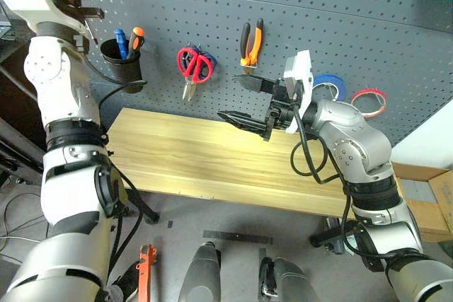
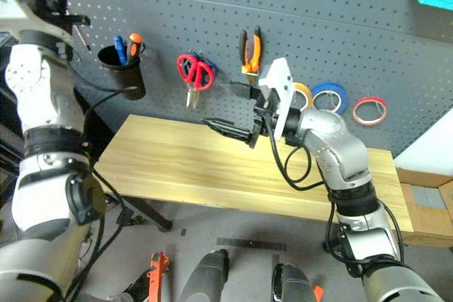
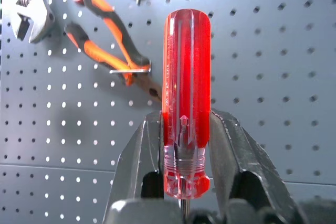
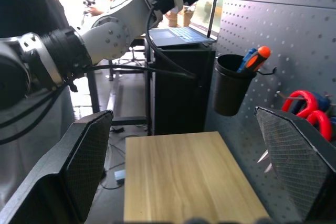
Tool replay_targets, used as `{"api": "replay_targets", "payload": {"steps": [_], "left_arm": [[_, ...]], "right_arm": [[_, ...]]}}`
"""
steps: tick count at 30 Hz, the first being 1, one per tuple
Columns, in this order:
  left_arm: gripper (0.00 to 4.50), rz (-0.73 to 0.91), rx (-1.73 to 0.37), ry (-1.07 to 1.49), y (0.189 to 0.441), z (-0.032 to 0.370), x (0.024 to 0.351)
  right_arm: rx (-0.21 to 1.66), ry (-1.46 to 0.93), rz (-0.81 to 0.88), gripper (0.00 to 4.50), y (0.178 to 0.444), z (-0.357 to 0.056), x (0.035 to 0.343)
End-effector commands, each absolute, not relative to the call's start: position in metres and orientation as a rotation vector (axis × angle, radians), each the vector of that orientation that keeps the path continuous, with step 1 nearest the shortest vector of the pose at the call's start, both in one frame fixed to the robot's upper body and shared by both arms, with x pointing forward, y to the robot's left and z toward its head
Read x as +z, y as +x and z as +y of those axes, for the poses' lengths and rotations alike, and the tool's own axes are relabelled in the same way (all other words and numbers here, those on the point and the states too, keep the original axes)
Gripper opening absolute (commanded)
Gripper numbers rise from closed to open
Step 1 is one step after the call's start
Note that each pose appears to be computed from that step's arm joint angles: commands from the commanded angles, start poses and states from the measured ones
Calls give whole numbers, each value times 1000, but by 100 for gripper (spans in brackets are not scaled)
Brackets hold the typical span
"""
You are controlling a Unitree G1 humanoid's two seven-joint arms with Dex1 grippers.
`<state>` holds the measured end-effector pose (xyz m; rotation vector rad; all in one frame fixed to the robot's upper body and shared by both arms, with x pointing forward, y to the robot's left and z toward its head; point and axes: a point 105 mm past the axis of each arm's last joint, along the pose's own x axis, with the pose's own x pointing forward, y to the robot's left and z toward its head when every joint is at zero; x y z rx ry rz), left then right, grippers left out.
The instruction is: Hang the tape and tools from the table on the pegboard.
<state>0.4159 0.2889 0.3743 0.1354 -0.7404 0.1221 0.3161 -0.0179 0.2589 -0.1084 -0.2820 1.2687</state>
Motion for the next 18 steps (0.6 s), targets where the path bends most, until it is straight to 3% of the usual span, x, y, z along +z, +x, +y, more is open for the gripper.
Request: {"api": "replay_targets", "payload": {"steps": [1,11,18], "left_arm": [[84,-774,171,198,419,282,388],[84,-787,214,232,424,271,390],[84,-903,148,298,412,249,415]], "right_arm": [[1257,-129,-336,450,308,-21,269],[1229,-103,-303,450,295,-20,263],[1173,-67,-298,450,279,-22,272]]}}
